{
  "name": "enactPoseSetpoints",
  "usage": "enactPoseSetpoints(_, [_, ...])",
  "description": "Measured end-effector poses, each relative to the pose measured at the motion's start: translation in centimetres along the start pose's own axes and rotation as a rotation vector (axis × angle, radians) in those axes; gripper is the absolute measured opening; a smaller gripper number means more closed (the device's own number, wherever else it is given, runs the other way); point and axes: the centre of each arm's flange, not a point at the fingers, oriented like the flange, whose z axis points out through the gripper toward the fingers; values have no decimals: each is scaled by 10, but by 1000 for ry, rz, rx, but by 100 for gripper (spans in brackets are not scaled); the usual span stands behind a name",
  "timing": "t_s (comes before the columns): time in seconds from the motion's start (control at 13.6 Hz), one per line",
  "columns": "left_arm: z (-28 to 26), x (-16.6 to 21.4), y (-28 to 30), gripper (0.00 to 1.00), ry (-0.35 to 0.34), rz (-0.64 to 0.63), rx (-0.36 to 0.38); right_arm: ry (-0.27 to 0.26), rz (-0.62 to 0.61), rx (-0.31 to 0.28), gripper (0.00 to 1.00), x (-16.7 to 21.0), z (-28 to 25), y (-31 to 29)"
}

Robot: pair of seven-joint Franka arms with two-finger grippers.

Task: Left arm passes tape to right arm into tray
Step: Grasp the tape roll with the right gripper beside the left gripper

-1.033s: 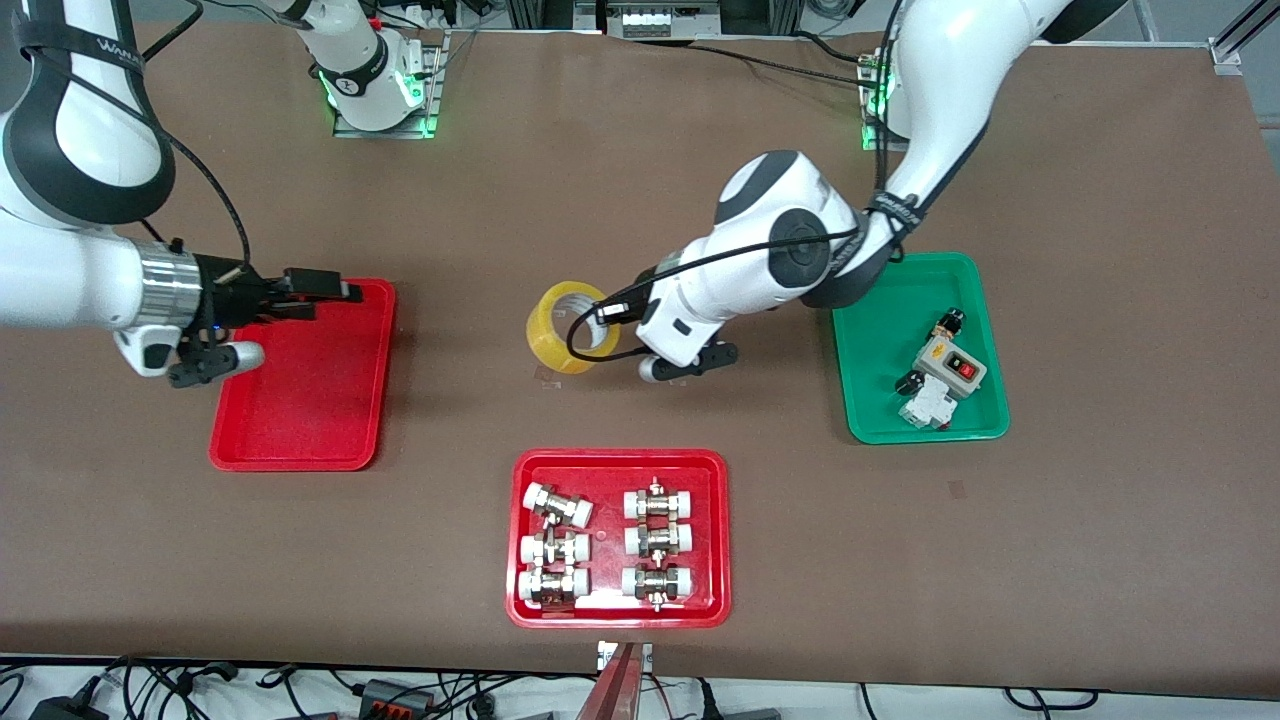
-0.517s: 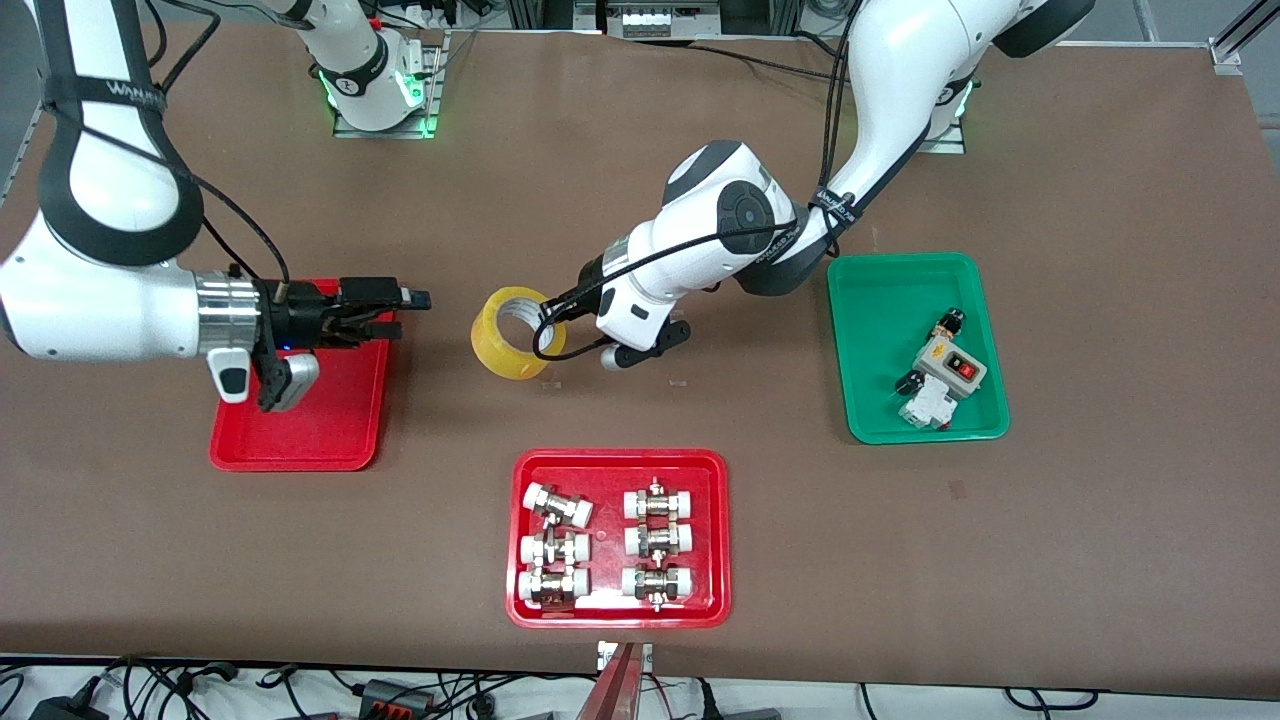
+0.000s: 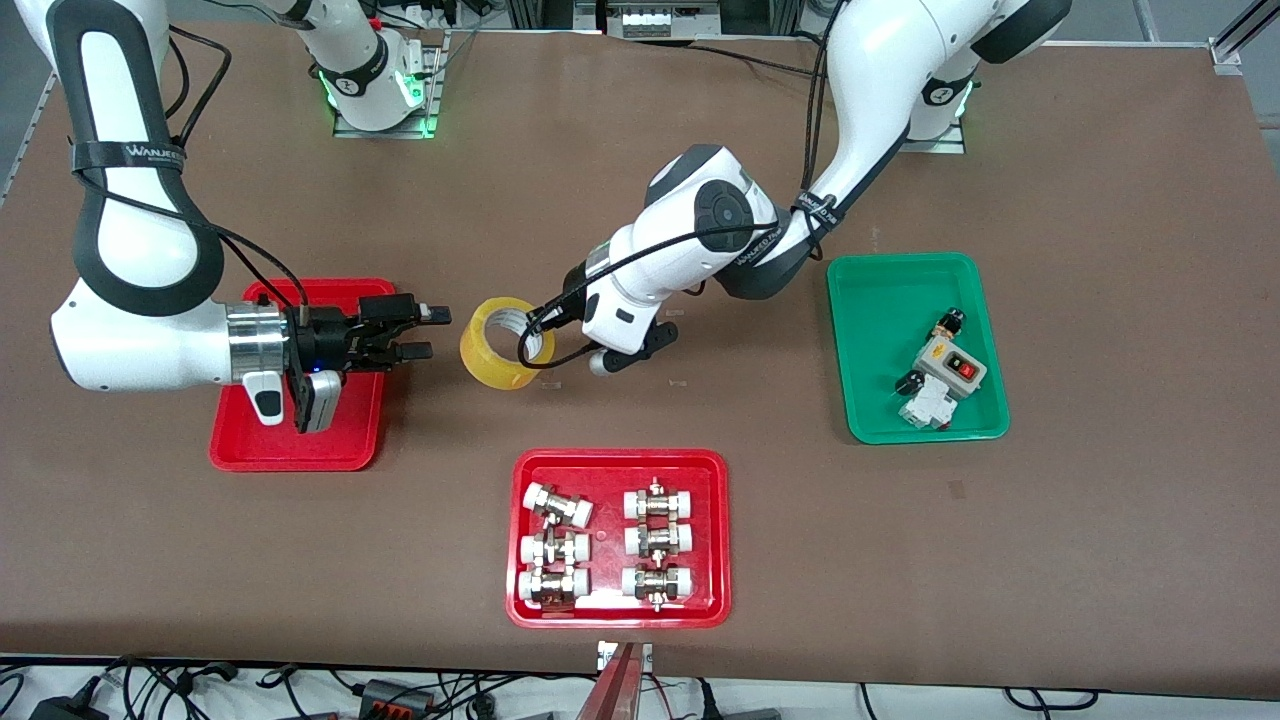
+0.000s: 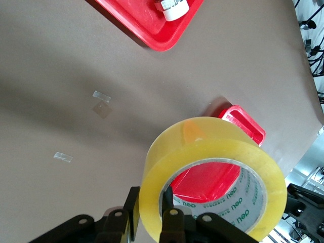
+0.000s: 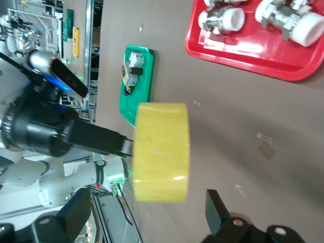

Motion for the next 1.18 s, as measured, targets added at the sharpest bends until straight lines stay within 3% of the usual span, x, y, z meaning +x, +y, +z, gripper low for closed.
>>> enactPoseSetpoints(0.52, [2,0,5,21,-3,-22,-11,-11,-57,4,100,4,25,30])
enactPoseSetpoints(1.18, [13,0,9,21,-13,-37,-23,-10,-68,2,100,7,28,26])
